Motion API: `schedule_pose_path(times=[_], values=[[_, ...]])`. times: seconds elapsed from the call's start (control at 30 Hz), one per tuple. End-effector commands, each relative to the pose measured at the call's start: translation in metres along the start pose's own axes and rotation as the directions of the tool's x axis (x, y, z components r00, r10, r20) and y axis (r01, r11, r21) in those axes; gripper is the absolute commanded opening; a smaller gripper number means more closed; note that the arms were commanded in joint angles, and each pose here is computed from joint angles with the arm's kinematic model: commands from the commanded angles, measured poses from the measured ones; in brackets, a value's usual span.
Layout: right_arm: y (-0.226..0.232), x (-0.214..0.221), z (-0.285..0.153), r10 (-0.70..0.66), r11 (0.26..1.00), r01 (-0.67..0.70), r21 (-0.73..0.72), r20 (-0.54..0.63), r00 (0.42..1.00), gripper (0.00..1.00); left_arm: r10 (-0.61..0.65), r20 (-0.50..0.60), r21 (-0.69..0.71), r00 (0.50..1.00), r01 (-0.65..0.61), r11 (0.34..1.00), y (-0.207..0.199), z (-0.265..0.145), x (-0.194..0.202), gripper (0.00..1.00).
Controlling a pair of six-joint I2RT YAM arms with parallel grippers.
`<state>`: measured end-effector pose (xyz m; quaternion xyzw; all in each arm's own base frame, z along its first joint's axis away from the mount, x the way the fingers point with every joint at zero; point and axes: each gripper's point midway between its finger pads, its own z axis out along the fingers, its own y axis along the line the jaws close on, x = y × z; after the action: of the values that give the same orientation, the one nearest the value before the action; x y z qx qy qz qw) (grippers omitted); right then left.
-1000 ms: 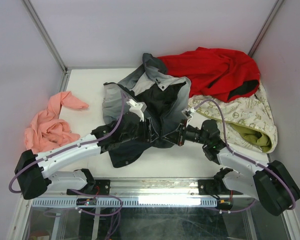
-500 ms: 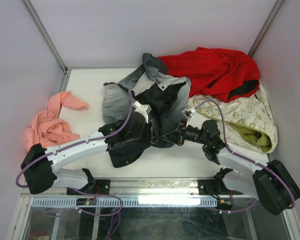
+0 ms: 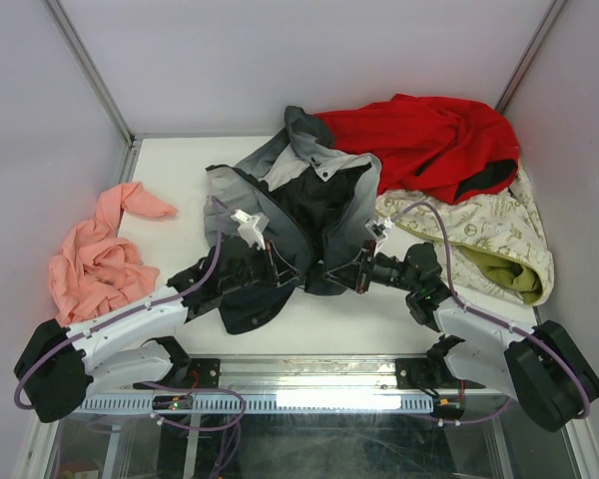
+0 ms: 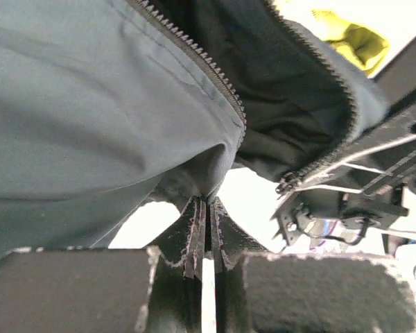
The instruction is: Zip up the jacket
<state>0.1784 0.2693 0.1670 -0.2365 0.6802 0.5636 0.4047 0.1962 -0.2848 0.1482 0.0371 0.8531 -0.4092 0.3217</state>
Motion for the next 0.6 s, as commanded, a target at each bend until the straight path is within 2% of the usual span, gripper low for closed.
schedule_pose_path(times=[0.0, 0.23, 0.57], values=[[0.024, -0.031, -0.001, -0.045, 0.995, 0.055, -0.083, 0.117, 0.992, 0.00, -0.013, 0.227, 0.272, 0.974, -0.051, 0.961, -0.051, -0.025, -0.047, 0.00], [0.048, -0.048, -0.002, -0.071, 0.978, 0.102, -0.182, 0.171, 0.983, 0.00, -0.063, 0.383, 0.433, 0.922, -0.119, 0.894, -0.069, -0.047, -0.061, 0.00], [0.067, -0.056, 0.006, -0.087, 0.951, 0.131, -0.280, 0.162, 0.983, 0.00, -0.083, 0.507, 0.577, 0.858, -0.266, 0.772, -0.097, -0.077, -0.071, 0.00]])
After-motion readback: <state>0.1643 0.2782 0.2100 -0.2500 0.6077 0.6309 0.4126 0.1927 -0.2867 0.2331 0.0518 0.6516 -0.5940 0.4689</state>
